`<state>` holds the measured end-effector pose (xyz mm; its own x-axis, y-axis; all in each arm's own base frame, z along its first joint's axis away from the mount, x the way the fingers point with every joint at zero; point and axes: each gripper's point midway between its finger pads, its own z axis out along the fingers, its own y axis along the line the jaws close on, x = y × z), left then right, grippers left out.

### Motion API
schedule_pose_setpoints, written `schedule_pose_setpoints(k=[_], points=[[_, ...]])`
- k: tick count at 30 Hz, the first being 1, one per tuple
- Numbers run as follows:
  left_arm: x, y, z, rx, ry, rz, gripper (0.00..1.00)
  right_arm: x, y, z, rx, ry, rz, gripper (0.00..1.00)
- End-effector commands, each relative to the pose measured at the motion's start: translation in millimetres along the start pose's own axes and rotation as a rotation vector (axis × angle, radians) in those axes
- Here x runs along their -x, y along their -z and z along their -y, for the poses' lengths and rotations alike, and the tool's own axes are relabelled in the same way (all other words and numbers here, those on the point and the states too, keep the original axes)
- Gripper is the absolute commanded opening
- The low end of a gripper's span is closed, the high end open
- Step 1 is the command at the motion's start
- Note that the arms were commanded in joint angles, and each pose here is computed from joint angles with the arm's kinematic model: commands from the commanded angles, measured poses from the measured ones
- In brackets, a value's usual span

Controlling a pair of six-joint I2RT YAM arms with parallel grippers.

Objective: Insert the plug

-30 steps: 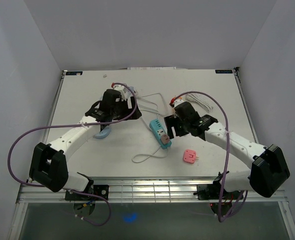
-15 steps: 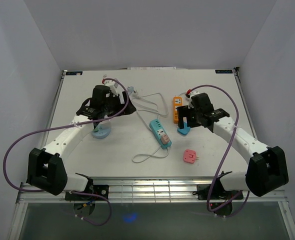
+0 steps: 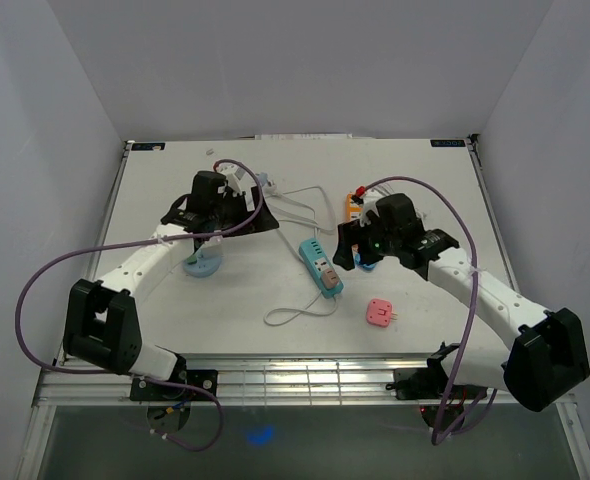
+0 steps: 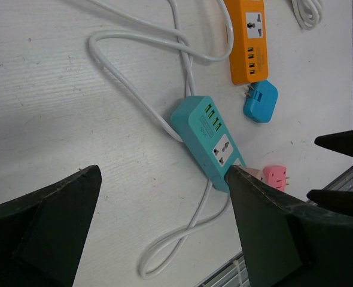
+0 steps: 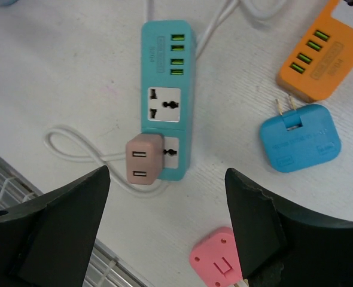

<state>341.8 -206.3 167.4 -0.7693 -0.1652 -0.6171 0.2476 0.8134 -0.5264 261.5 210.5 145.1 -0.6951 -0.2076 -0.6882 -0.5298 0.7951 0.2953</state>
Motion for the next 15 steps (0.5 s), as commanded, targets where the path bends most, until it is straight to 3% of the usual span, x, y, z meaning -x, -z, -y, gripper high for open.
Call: schedule_pose_setpoints(k=[1,15], points=[[16,4,14,-0.045,0.006,0.031,0.98,7,2,-24,0.072,0.030,0.047,0.82],[-5,-31,20,-0.116,0.169,-0.034,0.98,-12,-13,-35,0.091,0.056,0.013,0.78]])
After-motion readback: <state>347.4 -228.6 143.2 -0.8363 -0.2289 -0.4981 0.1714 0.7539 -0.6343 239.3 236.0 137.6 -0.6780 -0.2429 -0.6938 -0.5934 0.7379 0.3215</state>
